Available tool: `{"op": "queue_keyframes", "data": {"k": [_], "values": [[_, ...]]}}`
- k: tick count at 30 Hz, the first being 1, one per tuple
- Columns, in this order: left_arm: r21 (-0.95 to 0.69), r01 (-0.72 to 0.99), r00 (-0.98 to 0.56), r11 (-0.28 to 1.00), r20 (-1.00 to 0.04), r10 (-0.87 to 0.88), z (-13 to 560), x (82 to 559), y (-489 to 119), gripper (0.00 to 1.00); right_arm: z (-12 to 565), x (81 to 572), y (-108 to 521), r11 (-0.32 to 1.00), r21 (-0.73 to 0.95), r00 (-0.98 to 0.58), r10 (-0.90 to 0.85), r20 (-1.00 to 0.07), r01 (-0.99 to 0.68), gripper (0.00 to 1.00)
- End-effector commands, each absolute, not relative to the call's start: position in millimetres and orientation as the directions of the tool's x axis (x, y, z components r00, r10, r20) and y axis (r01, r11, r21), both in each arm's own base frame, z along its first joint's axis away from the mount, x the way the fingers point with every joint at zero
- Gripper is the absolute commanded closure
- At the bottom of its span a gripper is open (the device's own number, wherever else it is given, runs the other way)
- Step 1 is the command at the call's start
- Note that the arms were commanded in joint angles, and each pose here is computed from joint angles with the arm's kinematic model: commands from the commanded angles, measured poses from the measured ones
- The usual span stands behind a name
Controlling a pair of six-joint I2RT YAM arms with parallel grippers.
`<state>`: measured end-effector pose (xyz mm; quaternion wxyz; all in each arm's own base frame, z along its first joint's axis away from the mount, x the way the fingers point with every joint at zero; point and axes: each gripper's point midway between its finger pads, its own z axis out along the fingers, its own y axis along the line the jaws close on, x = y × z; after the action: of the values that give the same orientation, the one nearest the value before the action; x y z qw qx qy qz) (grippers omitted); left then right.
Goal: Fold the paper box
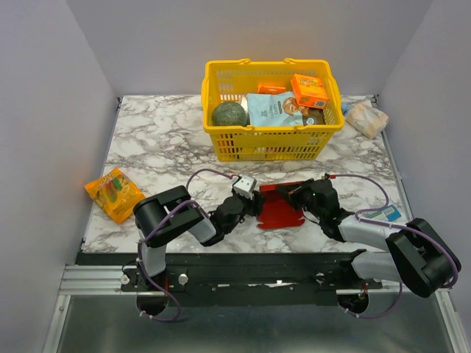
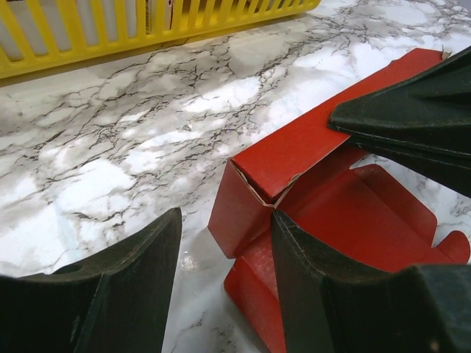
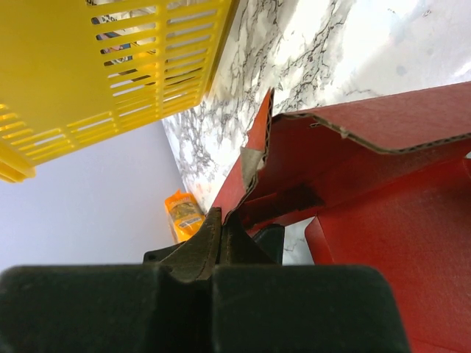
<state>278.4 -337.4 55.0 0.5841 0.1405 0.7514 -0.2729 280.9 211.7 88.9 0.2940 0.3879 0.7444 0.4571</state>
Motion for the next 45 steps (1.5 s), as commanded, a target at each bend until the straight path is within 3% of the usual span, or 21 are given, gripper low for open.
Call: {"op": "queue_keyframes", "data": {"k": [1, 5, 14, 21, 27, 37, 42, 45], "values": [[-0.239, 0.450, -0.221, 0.861, -0.963, -0.153, 69, 301, -332, 0.40, 35, 254, 197, 0.418, 0.809, -0.569, 0.812, -0.128, 0.415, 1.00], [-0.231, 0.391, -0.219, 0.891, -0.963, -0.154, 67, 308, -323, 0.42, 35, 253, 198, 0.417, 0.810, -0.573, 0.810, -0.125, 0.413, 1.00], [-0.229, 0.257, -0.218, 0.939, -0.960, -0.174, 59, 317, -302, 0.58, 35, 253, 198, 0.414, 0.811, -0.573, 0.810, -0.121, 0.413, 1.00], [-0.183, 0.164, -0.219, 0.969, -0.965, -0.145, 51, 320, -288, 0.76, 34, 252, 198, 0.410, 0.810, -0.573, 0.811, -0.114, 0.420, 1.00], [-0.072, 0.083, -0.217, 0.994, -0.975, -0.052, 45, 318, -271, 0.81, 34, 252, 195, 0.413, 0.803, -0.563, 0.818, -0.119, 0.430, 1.00], [0.119, -0.049, -0.214, 0.992, -0.971, 0.106, 39, 313, -243, 1.00, 41, 253, 189, 0.403, 0.803, -0.533, 0.836, -0.129, 0.438, 1.00], [0.169, -0.012, -0.211, 0.986, -0.964, 0.163, 39, 311, -245, 1.00, 49, 254, 186, 0.423, 0.806, -0.533, 0.831, -0.162, 0.414, 0.99], [0.157, 0.125, -0.211, 0.980, -0.961, 0.180, 40, 306, -263, 1.00, 60, 255, 186, 0.483, 0.797, -0.563, 0.795, -0.225, 0.363, 0.99]]}}
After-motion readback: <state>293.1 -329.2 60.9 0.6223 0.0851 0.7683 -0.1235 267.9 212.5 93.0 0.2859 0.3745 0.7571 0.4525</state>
